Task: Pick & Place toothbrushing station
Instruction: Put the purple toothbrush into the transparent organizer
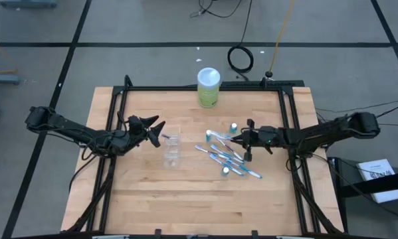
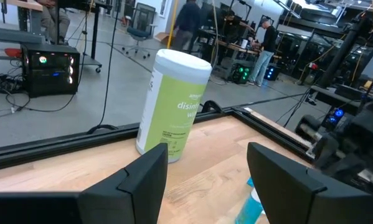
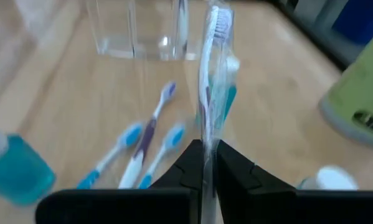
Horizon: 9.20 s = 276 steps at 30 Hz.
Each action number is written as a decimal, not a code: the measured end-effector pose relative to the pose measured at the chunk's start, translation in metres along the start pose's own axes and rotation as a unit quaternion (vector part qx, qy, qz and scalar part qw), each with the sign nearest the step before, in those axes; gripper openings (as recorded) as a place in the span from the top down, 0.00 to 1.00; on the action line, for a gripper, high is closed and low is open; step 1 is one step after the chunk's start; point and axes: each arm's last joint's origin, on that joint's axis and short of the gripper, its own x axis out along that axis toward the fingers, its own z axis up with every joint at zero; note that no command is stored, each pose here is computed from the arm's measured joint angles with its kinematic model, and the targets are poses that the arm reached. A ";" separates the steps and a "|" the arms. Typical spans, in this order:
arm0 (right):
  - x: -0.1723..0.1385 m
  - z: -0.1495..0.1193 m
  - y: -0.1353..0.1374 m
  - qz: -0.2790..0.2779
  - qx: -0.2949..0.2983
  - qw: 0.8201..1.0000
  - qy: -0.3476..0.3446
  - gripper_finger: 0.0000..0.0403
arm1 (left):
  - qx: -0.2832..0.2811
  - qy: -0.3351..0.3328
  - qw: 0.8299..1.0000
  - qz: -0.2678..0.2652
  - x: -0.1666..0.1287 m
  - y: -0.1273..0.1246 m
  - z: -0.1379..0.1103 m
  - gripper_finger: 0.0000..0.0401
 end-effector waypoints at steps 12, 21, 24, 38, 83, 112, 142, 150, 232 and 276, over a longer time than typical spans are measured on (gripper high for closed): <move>-0.013 0.032 -0.004 -0.013 -0.009 0.988 -0.154 0.97 | 0.064 -0.044 0.996 -0.052 -0.001 -0.007 0.014 0.43; -0.018 0.045 0.000 -0.004 0.010 0.975 -0.223 0.97 | 0.074 -0.060 0.982 -0.164 0.004 -0.023 0.018 0.43; -0.021 0.049 0.004 0.015 0.012 0.969 -0.248 0.97 | 0.094 -0.051 0.977 -0.184 0.014 -0.039 0.017 0.43; -0.025 0.054 0.015 0.060 -0.008 0.958 -0.281 0.97 | 0.179 -0.041 0.966 -0.182 0.096 -0.134 0.007 0.43; -0.020 0.052 0.016 0.055 -0.019 0.959 -0.277 0.97 | 0.106 -0.022 0.943 -0.314 0.151 -0.151 0.015 0.93; -0.044 0.052 0.009 0.072 0.080 0.965 -0.240 0.51 | 0.118 -0.001 0.983 -0.139 0.042 -0.118 0.087 0.96; -0.044 0.051 0.009 0.067 0.067 0.968 -0.234 0.53 | -0.060 0.046 0.997 0.018 -0.007 -0.015 0.008 0.96; -0.044 0.051 0.009 0.067 0.067 0.967 -0.235 0.54 | -0.074 0.074 0.993 0.047 -0.008 -0.007 -0.002 0.96; -0.043 0.050 0.009 0.066 0.062 0.969 -0.230 0.54 | 0.030 0.079 0.990 -0.113 -0.011 -0.018 0.022 0.60; -0.041 0.049 0.009 0.062 0.053 0.971 -0.223 0.54 | 0.093 0.168 0.977 0.095 0.003 0.005 -0.031 0.68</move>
